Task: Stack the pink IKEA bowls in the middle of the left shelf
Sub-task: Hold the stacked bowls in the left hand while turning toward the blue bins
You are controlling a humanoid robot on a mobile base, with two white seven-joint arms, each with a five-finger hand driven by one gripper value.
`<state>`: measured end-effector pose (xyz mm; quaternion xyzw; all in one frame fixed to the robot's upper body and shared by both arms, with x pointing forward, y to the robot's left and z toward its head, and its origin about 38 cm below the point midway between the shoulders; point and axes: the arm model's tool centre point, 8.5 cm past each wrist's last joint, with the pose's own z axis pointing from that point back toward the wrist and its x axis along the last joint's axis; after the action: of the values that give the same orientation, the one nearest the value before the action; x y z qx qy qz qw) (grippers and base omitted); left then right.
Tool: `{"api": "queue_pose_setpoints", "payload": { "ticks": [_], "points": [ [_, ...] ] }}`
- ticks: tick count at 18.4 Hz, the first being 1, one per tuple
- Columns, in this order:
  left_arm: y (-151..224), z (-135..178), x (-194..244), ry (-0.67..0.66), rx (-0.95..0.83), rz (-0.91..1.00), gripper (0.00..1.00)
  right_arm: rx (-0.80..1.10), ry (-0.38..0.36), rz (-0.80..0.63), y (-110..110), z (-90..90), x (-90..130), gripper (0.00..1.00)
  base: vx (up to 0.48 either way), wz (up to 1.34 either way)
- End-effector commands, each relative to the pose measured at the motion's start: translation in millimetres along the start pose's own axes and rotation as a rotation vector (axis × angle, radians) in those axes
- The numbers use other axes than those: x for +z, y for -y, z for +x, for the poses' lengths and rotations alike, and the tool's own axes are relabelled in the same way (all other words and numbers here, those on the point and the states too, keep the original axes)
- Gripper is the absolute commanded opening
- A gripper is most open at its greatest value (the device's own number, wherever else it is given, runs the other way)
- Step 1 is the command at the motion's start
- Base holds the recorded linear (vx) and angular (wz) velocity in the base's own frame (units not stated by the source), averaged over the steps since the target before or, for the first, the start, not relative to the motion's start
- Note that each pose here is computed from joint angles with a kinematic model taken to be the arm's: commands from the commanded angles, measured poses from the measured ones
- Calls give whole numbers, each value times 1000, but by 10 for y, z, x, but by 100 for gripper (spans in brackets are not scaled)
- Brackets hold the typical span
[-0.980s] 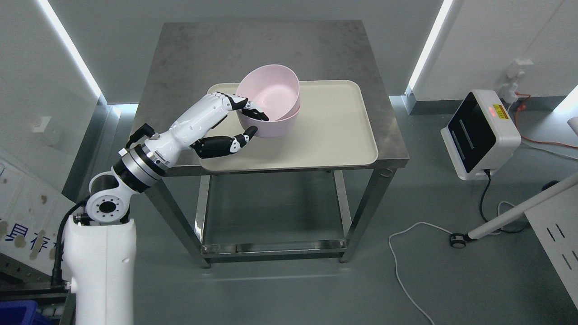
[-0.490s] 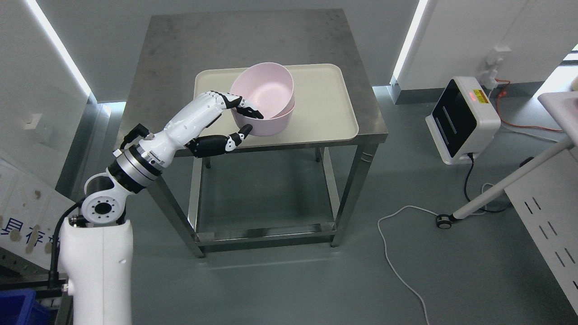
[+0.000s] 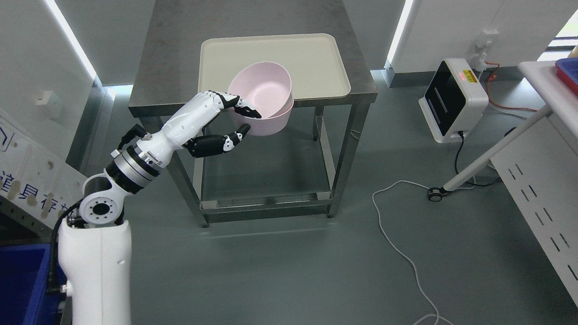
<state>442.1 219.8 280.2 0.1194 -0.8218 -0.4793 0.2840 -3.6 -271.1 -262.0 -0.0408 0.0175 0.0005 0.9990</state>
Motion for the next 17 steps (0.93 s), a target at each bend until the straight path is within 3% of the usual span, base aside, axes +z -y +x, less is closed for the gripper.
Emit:
{"api": "queue_pose_setpoints", "payload": {
  "ticks": [1, 17],
  "points": [
    [0, -26, 52, -11, -4, -12, 4, -13, 4, -17, 113, -72, -6, 100, -328, 54],
    [104, 22, 12, 12, 4, -38, 4, -13, 4, -17, 113, -72, -6, 100, -375, 62]
  ]
}}
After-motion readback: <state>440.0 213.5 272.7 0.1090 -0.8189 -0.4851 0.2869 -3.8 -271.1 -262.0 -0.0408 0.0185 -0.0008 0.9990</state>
